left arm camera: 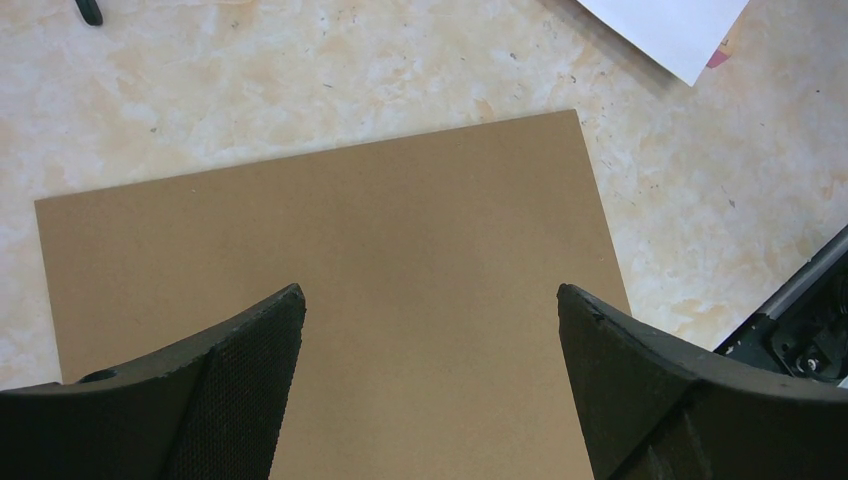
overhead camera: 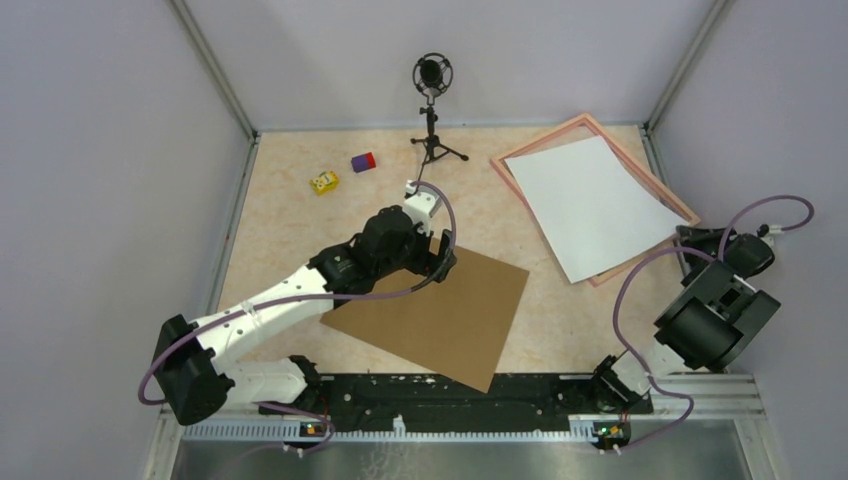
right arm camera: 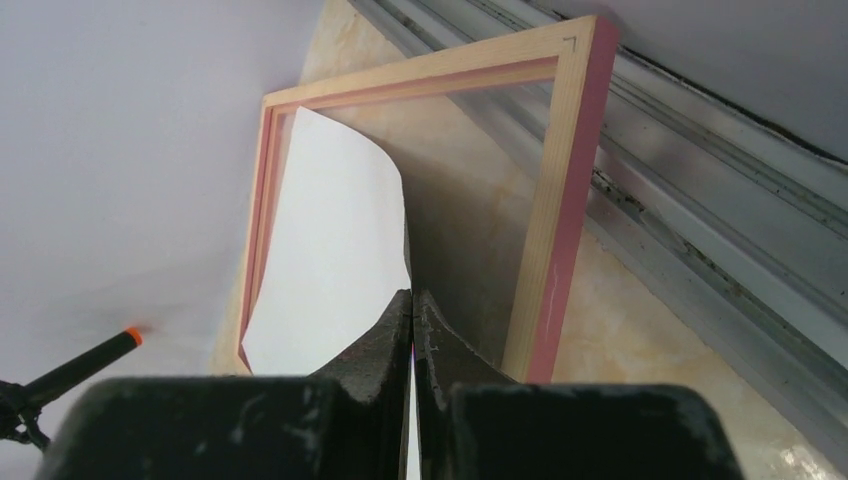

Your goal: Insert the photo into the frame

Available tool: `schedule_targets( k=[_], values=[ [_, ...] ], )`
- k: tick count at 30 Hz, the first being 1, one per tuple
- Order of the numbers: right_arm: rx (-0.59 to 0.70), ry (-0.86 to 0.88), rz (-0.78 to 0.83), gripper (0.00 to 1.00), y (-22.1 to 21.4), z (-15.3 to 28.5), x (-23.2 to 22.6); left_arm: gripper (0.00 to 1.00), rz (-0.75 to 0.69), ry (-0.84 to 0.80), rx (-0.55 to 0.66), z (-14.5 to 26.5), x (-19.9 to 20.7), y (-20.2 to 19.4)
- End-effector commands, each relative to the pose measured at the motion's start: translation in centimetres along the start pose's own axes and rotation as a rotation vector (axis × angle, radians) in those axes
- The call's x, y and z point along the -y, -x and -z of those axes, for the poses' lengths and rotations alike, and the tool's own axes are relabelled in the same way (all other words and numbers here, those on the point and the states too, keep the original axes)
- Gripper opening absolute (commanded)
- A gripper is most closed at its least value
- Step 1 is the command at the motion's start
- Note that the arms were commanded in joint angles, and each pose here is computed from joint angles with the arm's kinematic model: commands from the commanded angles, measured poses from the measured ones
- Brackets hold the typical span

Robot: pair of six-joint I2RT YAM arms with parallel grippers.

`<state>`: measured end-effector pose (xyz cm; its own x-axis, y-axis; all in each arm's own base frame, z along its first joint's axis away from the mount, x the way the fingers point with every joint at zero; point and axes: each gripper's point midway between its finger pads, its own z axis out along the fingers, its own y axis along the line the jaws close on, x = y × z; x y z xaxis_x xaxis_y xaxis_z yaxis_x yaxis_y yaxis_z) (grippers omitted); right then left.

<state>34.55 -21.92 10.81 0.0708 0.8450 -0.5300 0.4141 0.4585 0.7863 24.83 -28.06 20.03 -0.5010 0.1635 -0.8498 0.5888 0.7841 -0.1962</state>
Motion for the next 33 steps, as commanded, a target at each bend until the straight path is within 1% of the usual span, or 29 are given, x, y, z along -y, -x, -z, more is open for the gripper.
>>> schedule_targets(
  k=[1,7,13,18,24,29,33],
  values=[
    [0.063,0.084,0.120,0.00,4.5,-2.0,-2.5,0.98,-0.019,-0.004,0.037,0.5,0.4,1.4],
    [-0.020,0.139,0.177,0.00,5.0,-4.6,-3.0,0.99,-0.022,-0.002,0.038,0.5,0.3,1.5],
    [-0.034,0.185,0.195,0.00,5.0,-6.2,-3.4,0.98,-0.022,0.002,0.036,0.4,0.2,1.4],
    [-0.052,0.224,0.219,0.00,4.3,-6.8,-5.5,0.98,-0.021,0.004,0.034,0.3,0.2,1.3],
    [-0.035,0.261,0.248,0.00,4.9,-5.6,-8.3,0.99,-0.021,0.012,0.031,0.2,0.0,1.1],
    [-0.018,0.275,0.262,0.00,4.7,-4.5,-8.9,0.99,-0.022,0.013,0.027,0.1,0.0,1.0],
    [0.032,0.320,0.303,0.00,4.7,-3.2,-9.7,0.99,-0.024,0.021,0.026,0.1,-0.2,1.0]
  ],
)
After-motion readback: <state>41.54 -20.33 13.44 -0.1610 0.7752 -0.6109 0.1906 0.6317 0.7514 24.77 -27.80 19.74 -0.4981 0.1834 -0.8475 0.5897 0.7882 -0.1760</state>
